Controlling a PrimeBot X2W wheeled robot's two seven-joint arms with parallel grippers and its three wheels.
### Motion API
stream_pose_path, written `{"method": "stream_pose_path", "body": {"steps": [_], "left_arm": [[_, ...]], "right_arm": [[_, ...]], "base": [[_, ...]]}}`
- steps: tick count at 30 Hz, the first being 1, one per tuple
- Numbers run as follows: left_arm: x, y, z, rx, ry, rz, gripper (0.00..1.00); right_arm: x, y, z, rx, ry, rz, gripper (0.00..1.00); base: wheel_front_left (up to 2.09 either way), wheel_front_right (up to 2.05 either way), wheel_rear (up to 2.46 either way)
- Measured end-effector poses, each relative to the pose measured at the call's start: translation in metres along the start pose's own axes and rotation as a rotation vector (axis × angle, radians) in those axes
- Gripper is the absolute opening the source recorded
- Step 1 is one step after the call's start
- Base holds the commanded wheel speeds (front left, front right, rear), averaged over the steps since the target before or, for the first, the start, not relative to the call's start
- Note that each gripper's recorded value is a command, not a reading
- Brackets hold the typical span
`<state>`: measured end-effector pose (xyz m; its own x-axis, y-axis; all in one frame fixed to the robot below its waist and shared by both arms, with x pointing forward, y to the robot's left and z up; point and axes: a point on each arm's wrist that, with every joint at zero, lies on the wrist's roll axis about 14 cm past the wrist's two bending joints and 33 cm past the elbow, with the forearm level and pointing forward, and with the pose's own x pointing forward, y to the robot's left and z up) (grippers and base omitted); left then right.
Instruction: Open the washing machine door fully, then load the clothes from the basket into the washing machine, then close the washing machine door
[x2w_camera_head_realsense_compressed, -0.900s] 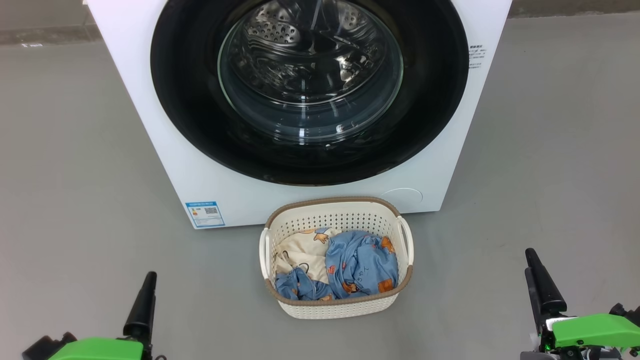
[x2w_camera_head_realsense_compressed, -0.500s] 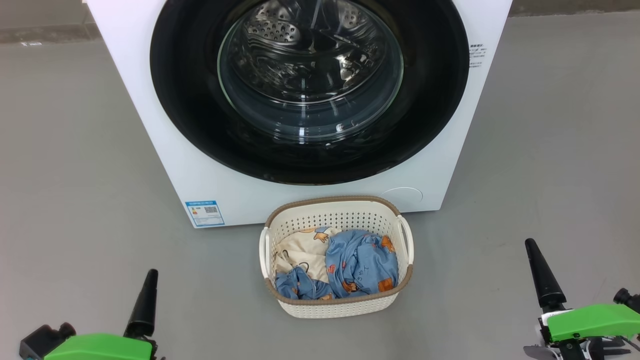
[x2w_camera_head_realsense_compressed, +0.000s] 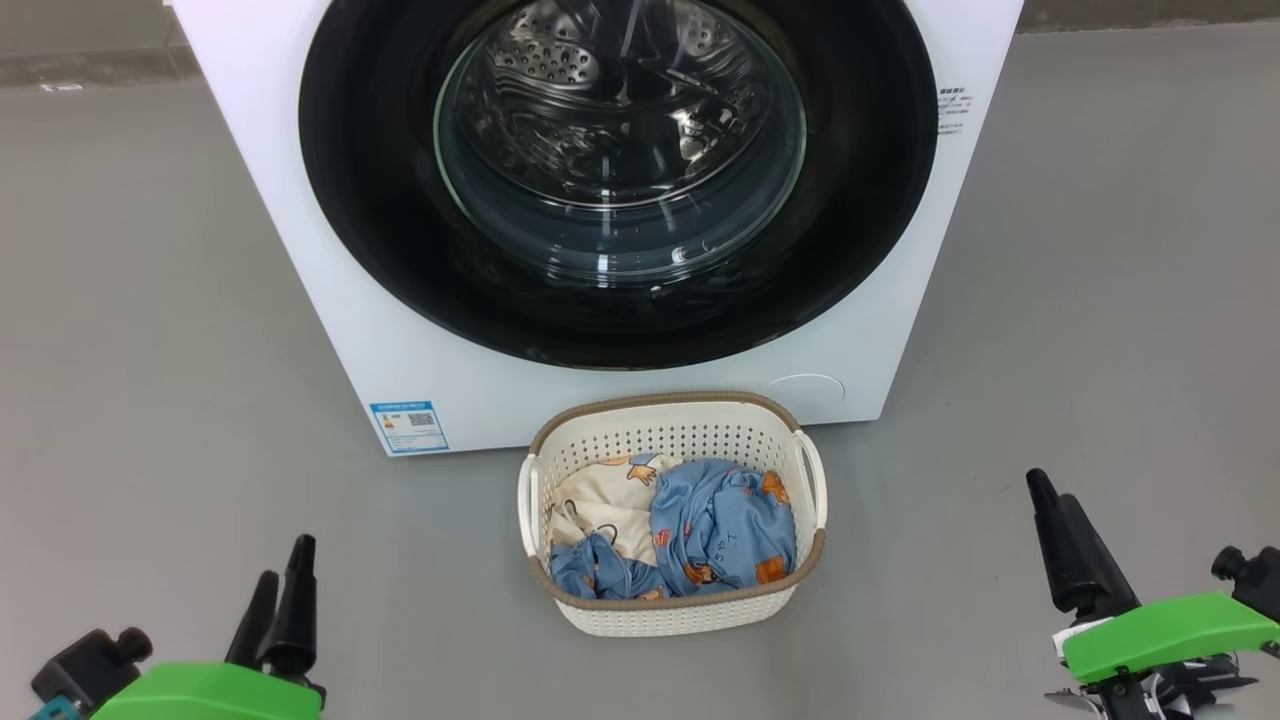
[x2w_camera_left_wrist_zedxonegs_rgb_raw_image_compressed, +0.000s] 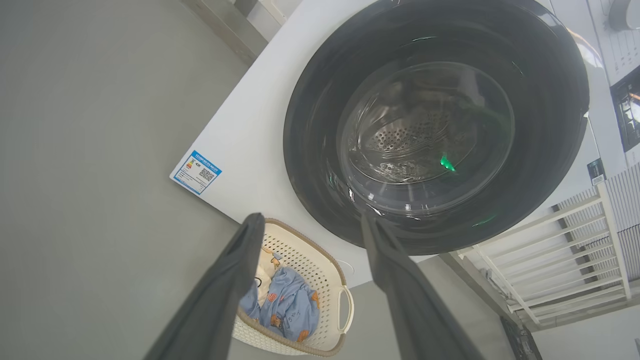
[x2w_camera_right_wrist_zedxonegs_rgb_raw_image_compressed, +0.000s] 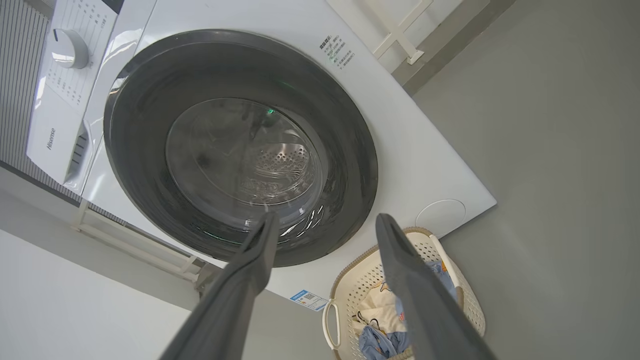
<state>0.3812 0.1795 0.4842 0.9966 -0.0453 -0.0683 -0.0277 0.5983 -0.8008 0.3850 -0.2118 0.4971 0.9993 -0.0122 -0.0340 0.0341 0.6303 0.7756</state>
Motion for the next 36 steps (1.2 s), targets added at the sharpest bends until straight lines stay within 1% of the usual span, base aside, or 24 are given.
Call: {"method": "stream_pose_path", "body": {"steps": [6, 16, 20, 25, 26, 36], "left_arm": [[0.0, -0.003, 0.001, 0.089, -0.007, -0.012, 1.0], [0.001, -0.008, 0.005, 0.207, -0.026, -0.035, 1.0], [0.002, -0.011, 0.007, 0.251, -0.036, -0.046, 1.0], [0.003, -0.013, 0.012, 0.309, -0.056, -0.055, 1.0], [0.003, -0.014, 0.013, 0.337, -0.061, -0.059, 1.0], [0.001, -0.021, 0.014, 0.476, -0.076, -0.091, 1.0]], "right_arm": [[0.003, 0.009, 0.005, -0.093, -0.017, 0.031, 1.0], [0.004, 0.014, 0.009, -0.241, -0.032, 0.055, 1.0], [0.005, 0.016, 0.009, -0.274, -0.036, 0.063, 1.0], [0.006, 0.018, 0.011, -0.346, -0.043, 0.077, 1.0], [0.006, 0.019, 0.012, -0.391, -0.044, 0.084, 1.0], [0.006, 0.028, 0.014, -0.527, -0.06, 0.126, 1.0]], "base": [[0.0, 0.0, 0.0], [0.0, 0.0, 0.0], [0.0, 0.0, 0.0], [0.0, 0.0, 0.0], [0.0, 0.0, 0.0], [0.0, 0.0, 0.0]]}}
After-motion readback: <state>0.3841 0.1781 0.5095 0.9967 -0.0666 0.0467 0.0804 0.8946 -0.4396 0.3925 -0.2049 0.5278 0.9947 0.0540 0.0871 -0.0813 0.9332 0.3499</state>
